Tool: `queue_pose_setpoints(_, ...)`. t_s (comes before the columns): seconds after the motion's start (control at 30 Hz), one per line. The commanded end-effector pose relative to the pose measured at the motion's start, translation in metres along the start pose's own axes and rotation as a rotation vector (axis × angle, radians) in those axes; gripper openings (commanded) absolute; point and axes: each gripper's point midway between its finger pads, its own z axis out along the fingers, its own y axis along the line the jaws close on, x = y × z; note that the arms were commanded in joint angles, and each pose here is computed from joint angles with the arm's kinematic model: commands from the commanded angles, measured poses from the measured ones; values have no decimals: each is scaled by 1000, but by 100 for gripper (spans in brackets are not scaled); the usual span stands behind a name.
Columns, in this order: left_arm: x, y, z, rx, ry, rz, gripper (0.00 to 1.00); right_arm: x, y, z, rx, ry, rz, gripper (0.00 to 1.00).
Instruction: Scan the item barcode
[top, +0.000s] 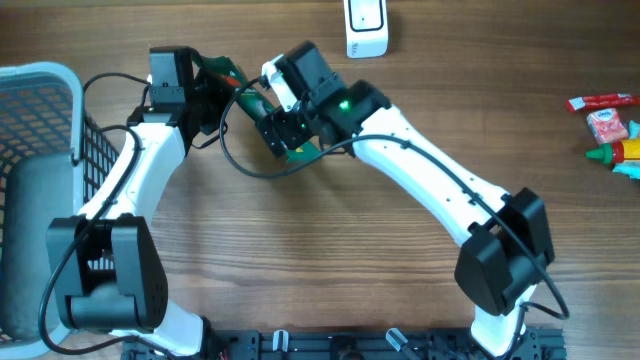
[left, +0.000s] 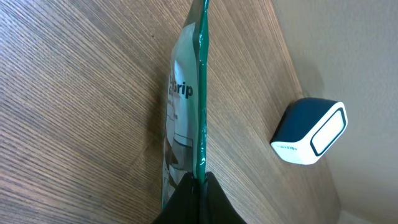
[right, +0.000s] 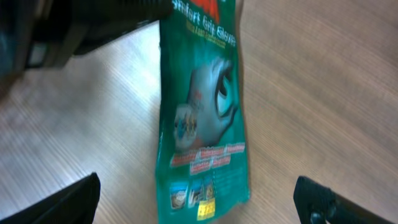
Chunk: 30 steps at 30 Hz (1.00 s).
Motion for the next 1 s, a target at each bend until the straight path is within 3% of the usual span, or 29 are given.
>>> queue_pose_setpoints(0.0,-12,-12,-14,31,-48,-18,4,29,-14,25,81,25,-28,100)
queue_pose_setpoints(0.3,-12,-12,-14,31,-49,-17,4,30,16,55,8,-49,-204,100)
queue_pose_setpoints(0.5,-8,-15,-14,43,-28,-16,4,28,8,90,54,-89,-248,99)
queue_pose_setpoints(0.53,-8,-15,-14,45,-26,-16,4,23,6,90,63,-106,-251,95)
queue_pose_setpoints(0.6,-7,-15,-14,48,-19,-16,4,18,6,93,69,-130,-268,60)
queue_pose_setpoints(0.63,-6,-15,-14,45,-17,-16,4,16,6,93,69,-140,-268,49)
queue_pose_setpoints(0.73,-4,-14,-14,46,-4,-18,4,20,6,94,68,-126,-264,28)
queue_pose_setpoints(0.8,-3,-15,-14,50,3,-17,4,27,5,98,66,-98,-261,50)
queue_pose_setpoints(0.83,-3,-15,-15,50,2,-17,4,30,5,101,66,-91,-261,50)
queue_pose_setpoints(0.9,-1,-17,-15,58,12,-16,4,37,3,111,68,-75,-264,45)
queue_pose_setpoints(0.97,0,-15,-15,53,18,-18,4,31,-6,112,104,-97,-239,26)
